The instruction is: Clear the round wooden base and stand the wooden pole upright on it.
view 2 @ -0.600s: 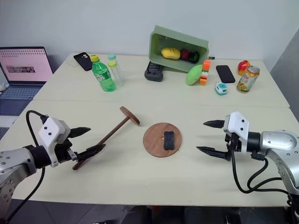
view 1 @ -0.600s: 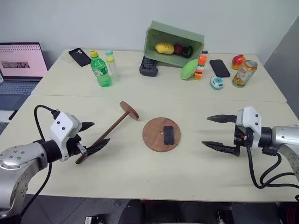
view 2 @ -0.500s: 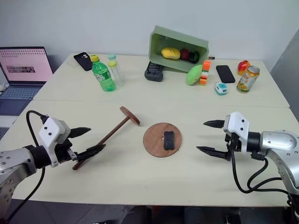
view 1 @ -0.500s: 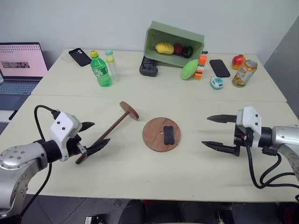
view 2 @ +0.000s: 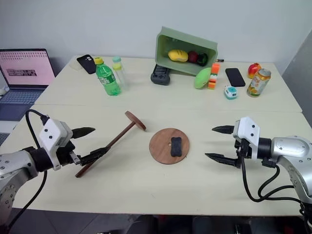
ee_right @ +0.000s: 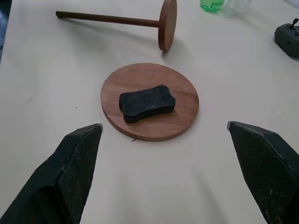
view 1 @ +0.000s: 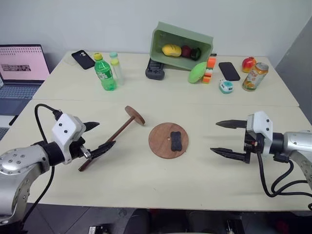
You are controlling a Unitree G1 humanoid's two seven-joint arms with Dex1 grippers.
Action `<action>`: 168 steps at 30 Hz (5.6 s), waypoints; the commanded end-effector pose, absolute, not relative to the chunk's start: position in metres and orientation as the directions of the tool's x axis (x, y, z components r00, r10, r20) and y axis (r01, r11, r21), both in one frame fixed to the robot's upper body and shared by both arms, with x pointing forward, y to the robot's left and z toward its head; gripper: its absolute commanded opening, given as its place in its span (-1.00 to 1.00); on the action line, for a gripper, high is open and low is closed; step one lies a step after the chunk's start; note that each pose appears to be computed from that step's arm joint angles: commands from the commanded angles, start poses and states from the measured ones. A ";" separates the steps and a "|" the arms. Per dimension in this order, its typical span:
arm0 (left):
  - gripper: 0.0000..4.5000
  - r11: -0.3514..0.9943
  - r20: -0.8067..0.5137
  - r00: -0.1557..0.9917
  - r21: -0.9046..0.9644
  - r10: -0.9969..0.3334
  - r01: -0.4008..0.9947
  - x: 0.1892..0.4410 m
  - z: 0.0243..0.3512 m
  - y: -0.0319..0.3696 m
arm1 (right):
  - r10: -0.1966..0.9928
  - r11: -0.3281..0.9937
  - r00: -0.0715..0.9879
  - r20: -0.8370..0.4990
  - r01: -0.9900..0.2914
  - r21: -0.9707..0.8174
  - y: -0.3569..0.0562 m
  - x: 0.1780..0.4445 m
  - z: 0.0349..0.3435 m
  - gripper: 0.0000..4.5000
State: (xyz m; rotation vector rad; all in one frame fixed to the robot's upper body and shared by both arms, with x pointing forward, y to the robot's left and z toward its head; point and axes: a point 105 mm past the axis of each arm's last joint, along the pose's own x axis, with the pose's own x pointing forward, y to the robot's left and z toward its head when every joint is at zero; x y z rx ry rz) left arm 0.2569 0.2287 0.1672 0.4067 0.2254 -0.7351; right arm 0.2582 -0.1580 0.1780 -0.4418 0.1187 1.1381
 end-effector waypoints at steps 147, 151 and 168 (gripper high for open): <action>1.00 0.537 -0.862 0.375 0.149 -0.340 0.830 0.364 0.156 0.209 | 0.944 0.293 0.318 -0.093 -0.932 -0.211 -0.070 0.213 0.166 0.99; 1.00 0.527 -0.878 0.341 0.125 -0.336 0.841 0.363 0.154 0.208 | 0.945 0.291 0.316 -0.091 -0.932 -0.215 -0.067 0.212 0.167 0.99; -0.46 0.533 -0.898 0.308 0.101 -0.315 0.840 0.357 0.141 0.208 | 0.940 0.306 0.330 -0.085 -0.928 -0.212 -0.063 0.211 0.168 1.00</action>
